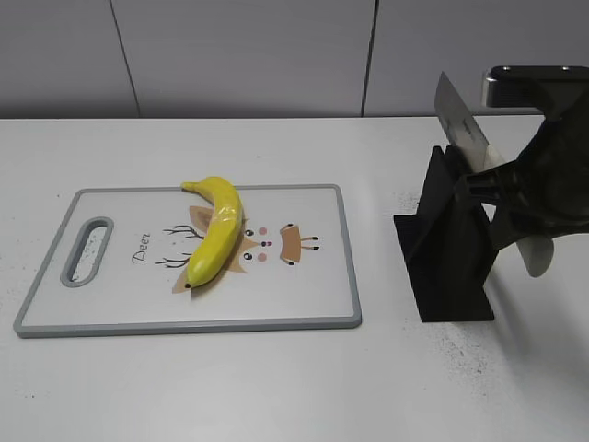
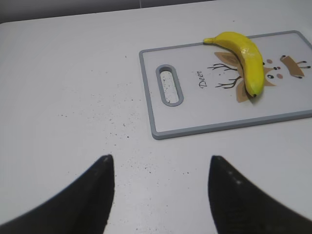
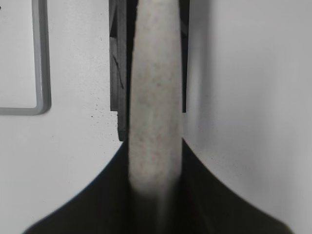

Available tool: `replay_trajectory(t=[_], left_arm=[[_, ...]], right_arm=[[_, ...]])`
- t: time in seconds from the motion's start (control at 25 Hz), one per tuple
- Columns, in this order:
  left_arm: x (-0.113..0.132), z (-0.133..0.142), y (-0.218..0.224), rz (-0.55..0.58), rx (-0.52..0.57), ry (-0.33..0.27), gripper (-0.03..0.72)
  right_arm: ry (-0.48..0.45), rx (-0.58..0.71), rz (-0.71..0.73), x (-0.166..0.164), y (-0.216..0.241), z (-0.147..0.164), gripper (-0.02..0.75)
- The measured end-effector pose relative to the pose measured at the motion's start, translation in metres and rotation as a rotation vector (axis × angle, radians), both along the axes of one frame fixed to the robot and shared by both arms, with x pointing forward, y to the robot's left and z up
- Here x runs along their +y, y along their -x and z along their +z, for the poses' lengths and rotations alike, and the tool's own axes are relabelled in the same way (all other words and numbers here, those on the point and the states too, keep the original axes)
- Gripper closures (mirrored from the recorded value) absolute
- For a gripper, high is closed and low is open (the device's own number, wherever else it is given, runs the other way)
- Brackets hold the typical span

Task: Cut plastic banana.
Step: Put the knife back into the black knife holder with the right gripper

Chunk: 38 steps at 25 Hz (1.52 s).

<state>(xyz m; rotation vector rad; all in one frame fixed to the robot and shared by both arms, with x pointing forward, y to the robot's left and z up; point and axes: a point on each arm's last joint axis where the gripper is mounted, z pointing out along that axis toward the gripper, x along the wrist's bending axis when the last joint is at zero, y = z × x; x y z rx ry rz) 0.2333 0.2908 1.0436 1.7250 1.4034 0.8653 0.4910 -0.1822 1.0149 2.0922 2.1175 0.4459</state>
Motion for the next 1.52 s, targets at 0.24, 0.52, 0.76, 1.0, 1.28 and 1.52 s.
replay_trajectory(t=[0.24,0.52,0.76,1.0,1.28,1.52], left_arm=[[0.0,0.0,0.0,0.0,0.0,0.0,0.102],[0.0,0.0,0.0,0.0,0.0,0.001,0.102],[0.0,0.0,0.0,0.0,0.0,0.001,0.102],[0.0,0.0,0.0,0.0,0.0,0.001,0.111],[0.0,0.0,0.0,0.0,0.0,0.001,0.119],[0.0,0.0,0.0,0.0,0.0,0.001,0.123]], right_arm=[[-0.011,-0.039,0.007,-0.003,0.005,0.012,0.577],[-0.025,-0.074,0.012,-0.006,0.011,0.024,0.577],[-0.036,-0.067,0.009,-0.005,0.011,0.023,0.577],[-0.021,-0.027,0.008,-0.002,0.006,0.012,0.577],[0.001,0.029,0.006,0.001,0.0,-0.005,0.577],[0.002,0.041,0.004,0.001,0.0,-0.005,0.572]])
